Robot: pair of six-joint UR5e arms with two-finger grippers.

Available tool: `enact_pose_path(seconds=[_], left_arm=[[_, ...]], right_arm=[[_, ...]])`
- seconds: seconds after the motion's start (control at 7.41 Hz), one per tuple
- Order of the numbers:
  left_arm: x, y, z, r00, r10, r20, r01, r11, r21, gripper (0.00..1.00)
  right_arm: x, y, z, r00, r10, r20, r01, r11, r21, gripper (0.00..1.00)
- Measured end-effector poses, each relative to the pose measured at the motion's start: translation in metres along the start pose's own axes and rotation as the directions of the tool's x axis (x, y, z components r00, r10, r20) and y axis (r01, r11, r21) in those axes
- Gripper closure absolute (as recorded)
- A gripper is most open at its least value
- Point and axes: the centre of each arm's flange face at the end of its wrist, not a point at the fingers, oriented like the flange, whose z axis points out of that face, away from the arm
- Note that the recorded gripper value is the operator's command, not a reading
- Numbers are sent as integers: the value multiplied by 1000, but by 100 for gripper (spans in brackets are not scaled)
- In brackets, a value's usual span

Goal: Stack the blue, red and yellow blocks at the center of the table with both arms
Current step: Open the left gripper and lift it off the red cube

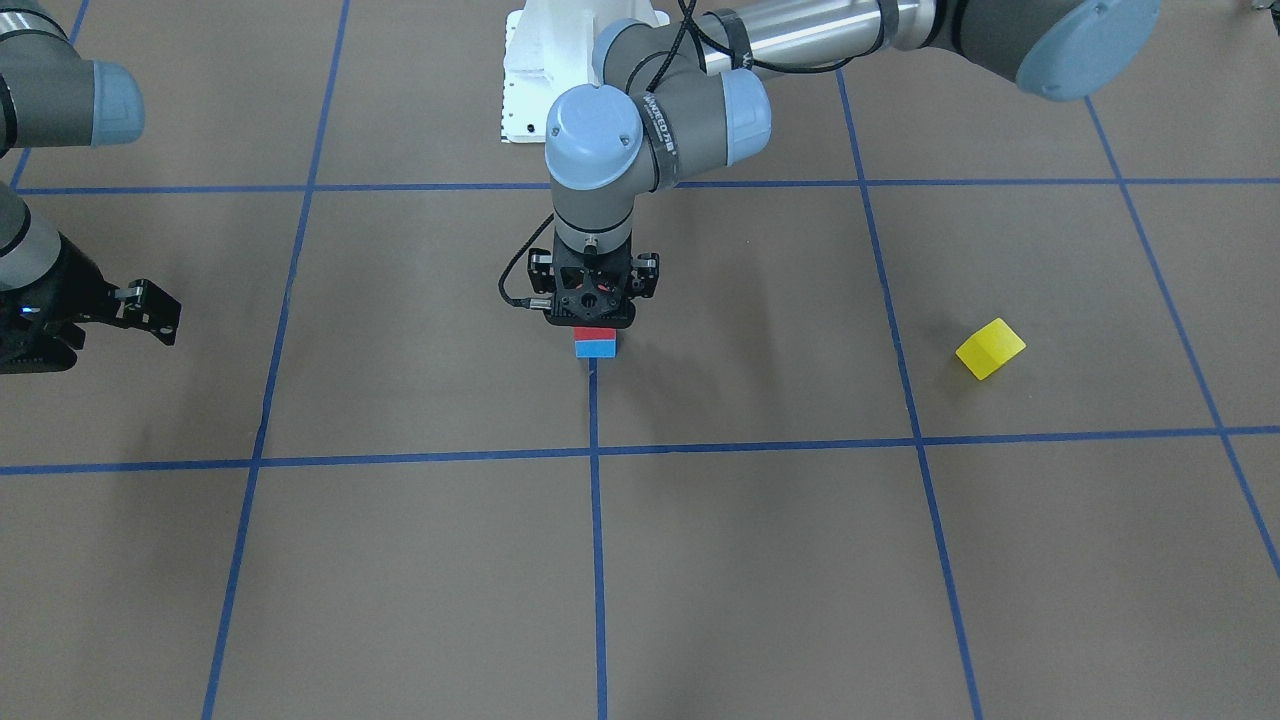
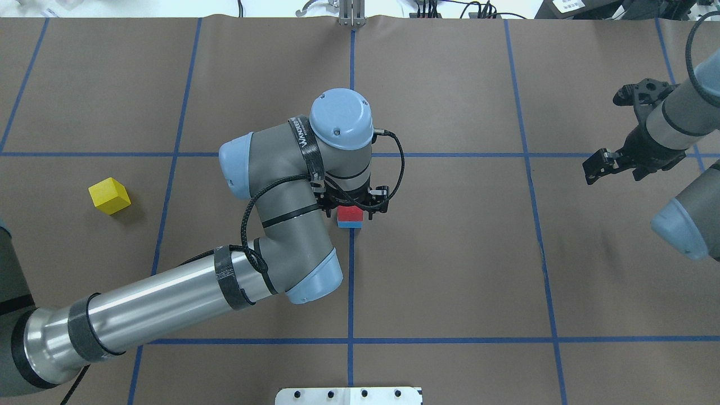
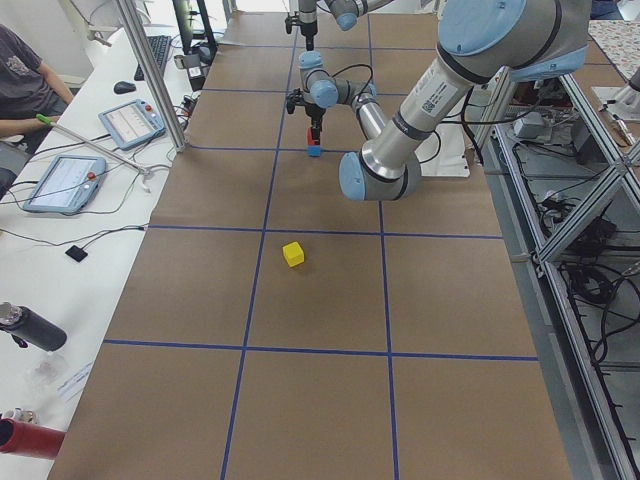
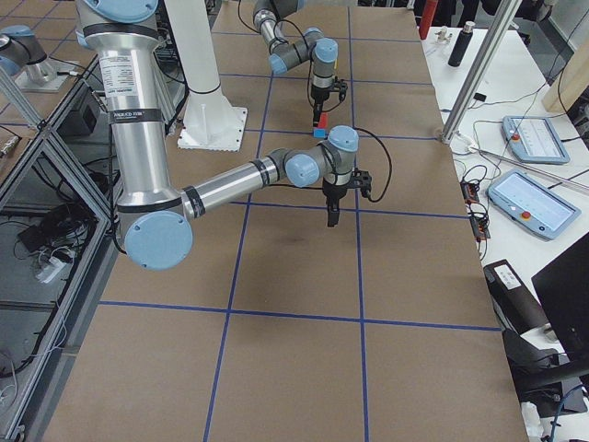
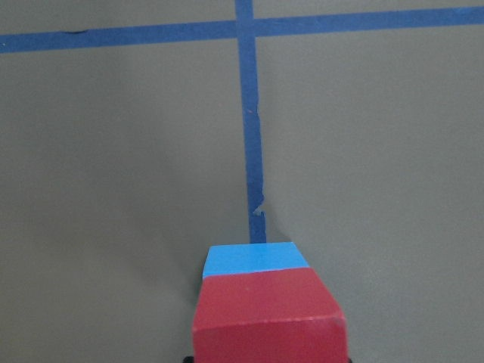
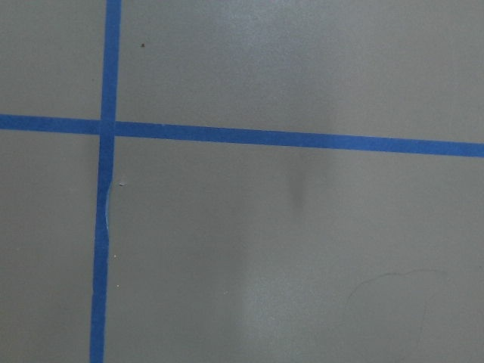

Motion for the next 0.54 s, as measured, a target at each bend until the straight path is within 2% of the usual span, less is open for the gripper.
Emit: enact_pose_path(seconds=[0.27,0.54], left_arm=[[0,2,-6,1000,5,-8,-5,1000,4,1],[-10,6,-44,999,24,-31,-23,999,28,1]], right_arm=[[-1,0,0,1000,-1,1,1,1000,1,0],[0,0,0,1000,-1,1,1,1000,0,0]])
